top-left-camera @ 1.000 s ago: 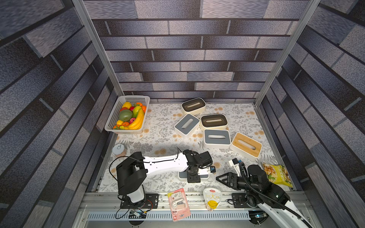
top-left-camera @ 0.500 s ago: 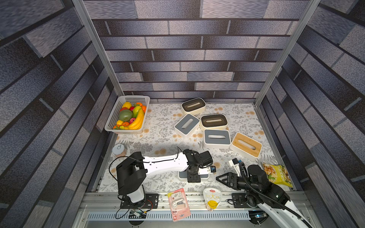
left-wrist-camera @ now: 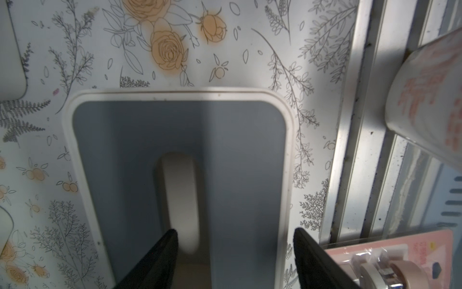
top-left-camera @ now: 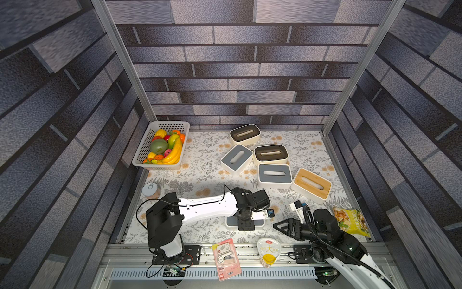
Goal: Stack the tissue boxes
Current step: Place the tissue box at the center of the board.
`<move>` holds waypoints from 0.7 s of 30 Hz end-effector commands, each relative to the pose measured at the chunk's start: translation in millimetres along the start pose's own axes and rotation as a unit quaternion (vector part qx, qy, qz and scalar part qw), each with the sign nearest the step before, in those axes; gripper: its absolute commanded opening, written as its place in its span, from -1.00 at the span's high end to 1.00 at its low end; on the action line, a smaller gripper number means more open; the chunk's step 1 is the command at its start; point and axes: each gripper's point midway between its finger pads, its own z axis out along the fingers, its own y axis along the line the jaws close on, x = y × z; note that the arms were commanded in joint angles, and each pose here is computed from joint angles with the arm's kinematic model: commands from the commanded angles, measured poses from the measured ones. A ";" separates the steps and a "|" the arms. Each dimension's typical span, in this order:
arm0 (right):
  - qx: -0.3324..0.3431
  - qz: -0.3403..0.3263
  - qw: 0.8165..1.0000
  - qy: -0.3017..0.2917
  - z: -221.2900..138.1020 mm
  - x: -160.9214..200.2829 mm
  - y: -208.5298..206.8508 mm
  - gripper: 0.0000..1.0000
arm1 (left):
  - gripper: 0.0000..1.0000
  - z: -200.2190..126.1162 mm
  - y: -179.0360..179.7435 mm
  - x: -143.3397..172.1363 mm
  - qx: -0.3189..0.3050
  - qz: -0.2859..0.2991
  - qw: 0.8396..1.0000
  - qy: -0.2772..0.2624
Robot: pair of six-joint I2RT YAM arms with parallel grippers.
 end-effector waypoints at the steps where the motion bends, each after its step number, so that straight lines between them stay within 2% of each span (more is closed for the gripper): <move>1: 0.004 -0.001 1.000 -0.007 -1.8 -1.7 -1.1 -1.00 | -0.50 -22.0 1.5 -3.0 -0.004 -0.002 1.000 -0.020; 7: 0.006 -0.001 1.000 -0.010 -0.9 -2.8 -2.8 -1.00 | -0.51 -40.5 1.5 -6.4 -0.010 -0.019 0.999 -0.045; 10: 0.007 -0.003 1.000 -0.020 -2.8 -6.5 -0.2 -1.00 | -0.51 -67.3 5.4 -12.0 -0.018 -0.035 0.996 -0.083; 15: 0.053 -0.014 0.997 -0.053 -10.8 -17.8 -8.6 -1.00 | -0.58 -113.5 20.6 -6.3 -0.050 -0.091 0.982 -0.156; 18: 0.063 -0.021 0.995 -0.078 -15.3 -28.3 -5.8 -1.00 | -0.76 -139.4 44.6 6.3 -0.119 -0.160 0.959 -0.202; 20: 0.068 -0.027 0.993 -0.089 -16.4 -35.9 -1.3 -1.00 | -0.90 -157.0 59.0 17.2 -0.153 -0.221 0.933 -0.238; 21: 0.071 -0.032 0.993 -0.093 -16.9 -39.6 1.6 -1.00 | -0.92 -166.3 67.1 24.8 -0.164 -0.261 0.916 -0.258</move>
